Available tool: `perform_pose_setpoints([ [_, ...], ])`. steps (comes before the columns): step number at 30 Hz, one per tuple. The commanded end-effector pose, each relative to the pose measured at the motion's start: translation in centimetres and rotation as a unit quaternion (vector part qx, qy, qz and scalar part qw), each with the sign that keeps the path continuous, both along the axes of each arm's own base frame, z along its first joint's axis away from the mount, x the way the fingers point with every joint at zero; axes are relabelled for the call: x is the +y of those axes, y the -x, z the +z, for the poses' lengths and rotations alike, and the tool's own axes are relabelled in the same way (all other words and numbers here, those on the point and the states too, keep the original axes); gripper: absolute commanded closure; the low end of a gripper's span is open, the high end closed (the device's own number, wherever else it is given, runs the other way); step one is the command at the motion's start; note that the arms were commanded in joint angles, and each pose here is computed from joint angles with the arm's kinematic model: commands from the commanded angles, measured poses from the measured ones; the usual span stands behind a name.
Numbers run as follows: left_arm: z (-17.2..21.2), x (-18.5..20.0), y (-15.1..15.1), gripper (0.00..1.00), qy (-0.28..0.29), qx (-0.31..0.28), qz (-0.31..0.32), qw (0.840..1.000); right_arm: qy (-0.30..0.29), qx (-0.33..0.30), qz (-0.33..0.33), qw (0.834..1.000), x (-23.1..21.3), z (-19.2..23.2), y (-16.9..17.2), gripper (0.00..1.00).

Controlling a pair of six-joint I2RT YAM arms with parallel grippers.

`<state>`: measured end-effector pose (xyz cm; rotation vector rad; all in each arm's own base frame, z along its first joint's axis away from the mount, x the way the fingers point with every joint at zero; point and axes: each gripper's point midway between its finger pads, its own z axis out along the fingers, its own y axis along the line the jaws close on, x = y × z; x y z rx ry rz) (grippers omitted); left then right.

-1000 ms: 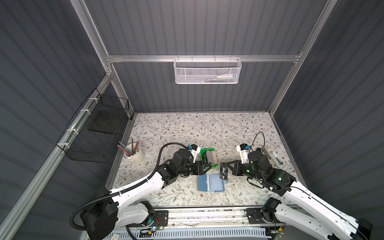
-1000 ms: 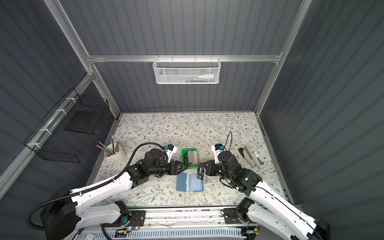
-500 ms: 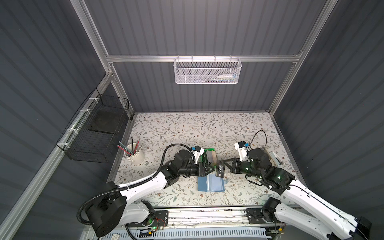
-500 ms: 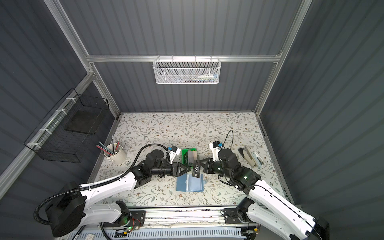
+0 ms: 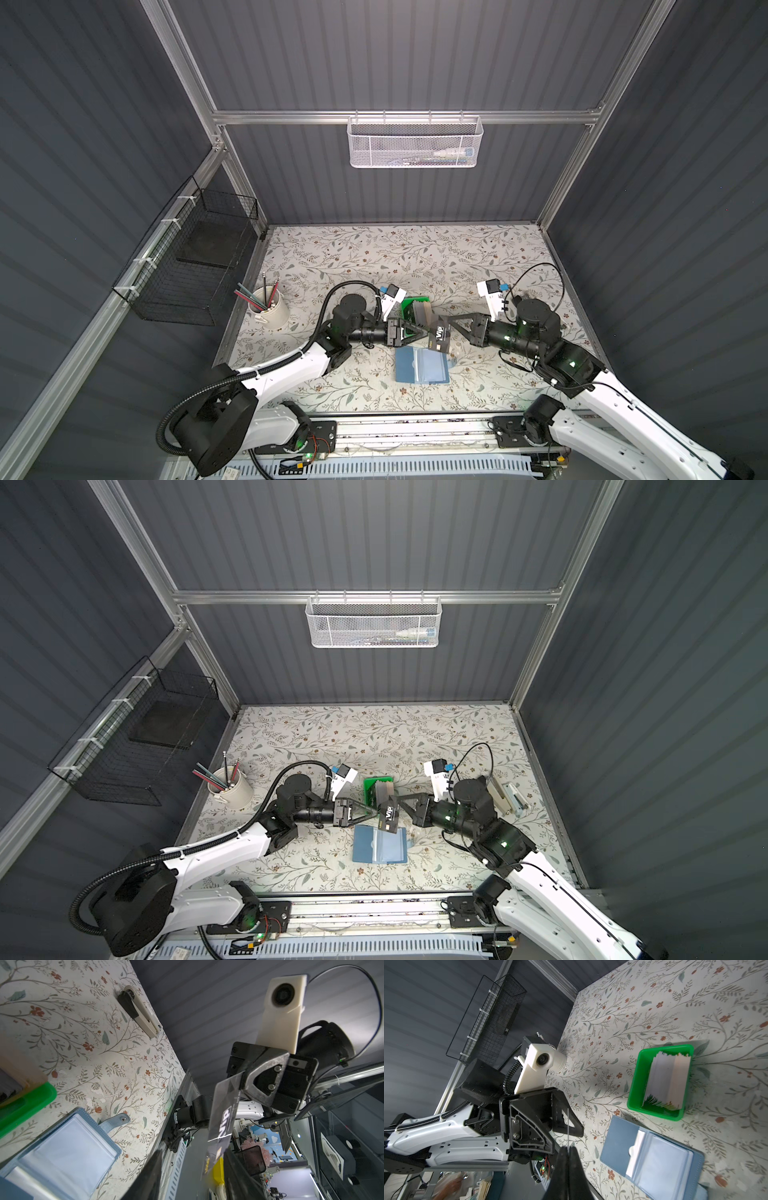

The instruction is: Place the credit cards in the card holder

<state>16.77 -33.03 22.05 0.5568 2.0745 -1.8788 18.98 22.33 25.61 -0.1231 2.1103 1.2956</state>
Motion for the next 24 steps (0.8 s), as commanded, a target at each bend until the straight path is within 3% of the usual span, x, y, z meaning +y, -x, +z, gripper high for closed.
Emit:
perform_pose_setpoints([
  [1,1.7,-0.1,1.2,0.59,0.04,-0.005,-0.037,0.998,-0.026,0.004,0.028,0.999,0.7,0.5,0.7,1.0],
  [13,2.8,-0.6,2.6,0.75,0.06,0.006,-0.066,0.996,-0.051,0.0,0.029,0.998,0.8,0.8,0.8,1.0],
  [17,2.8,-0.7,3.0,0.86,0.061,0.006,-0.068,0.996,-0.053,-0.001,0.022,0.998,0.7,0.6,0.6,1.0],
  [24,2.4,-0.6,3.1,0.89,0.063,0.01,-0.06,0.996,-0.064,-0.012,0.011,0.998,0.3,0.9,0.7,1.0],
])
